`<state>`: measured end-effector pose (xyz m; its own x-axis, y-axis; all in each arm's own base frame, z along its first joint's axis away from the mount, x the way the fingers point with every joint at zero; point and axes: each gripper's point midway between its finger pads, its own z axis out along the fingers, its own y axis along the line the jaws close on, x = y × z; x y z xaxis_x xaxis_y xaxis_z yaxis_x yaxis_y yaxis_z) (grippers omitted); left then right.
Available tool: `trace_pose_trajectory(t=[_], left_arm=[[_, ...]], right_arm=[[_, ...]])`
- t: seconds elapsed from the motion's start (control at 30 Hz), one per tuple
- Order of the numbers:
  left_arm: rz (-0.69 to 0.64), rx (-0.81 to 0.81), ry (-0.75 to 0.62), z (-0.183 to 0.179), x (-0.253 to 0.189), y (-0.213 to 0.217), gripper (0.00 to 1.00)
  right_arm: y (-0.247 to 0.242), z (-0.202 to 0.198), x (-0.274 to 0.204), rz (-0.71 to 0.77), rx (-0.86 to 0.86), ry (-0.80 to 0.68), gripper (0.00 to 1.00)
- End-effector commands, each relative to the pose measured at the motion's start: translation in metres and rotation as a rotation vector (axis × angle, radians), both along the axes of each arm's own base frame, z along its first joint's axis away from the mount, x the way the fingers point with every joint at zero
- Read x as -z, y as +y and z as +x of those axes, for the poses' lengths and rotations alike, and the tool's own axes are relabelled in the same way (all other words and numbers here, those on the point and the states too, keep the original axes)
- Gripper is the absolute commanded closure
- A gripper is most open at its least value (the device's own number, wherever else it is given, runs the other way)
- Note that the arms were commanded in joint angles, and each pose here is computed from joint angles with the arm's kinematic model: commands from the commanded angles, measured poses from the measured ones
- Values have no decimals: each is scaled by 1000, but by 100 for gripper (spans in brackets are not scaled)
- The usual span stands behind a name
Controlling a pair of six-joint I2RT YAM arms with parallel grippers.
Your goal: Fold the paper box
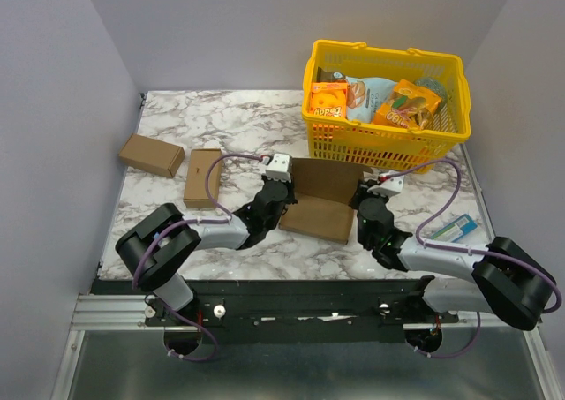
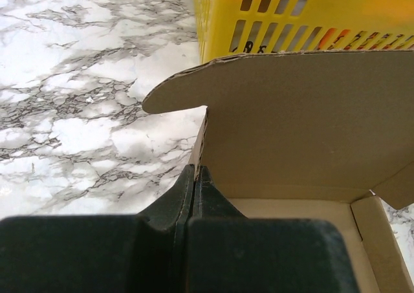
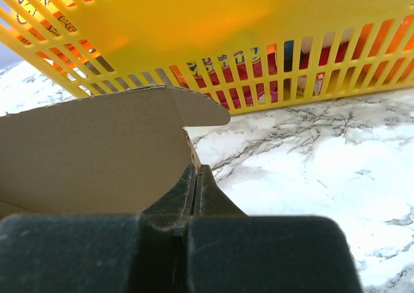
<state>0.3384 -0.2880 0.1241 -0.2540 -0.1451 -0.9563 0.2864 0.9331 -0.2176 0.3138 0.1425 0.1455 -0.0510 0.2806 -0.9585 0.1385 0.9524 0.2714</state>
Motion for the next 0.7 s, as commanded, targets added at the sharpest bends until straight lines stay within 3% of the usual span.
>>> trace_pose_trajectory(t=[0.0,0.67], left_arm=[[-22,84,70,-30,24,-13,100],[-40,94,181,-70,68,1,100]], right_arm=[[14,-15,21,73,-52,67,99],[13,-42,61,83,-8,241,99]])
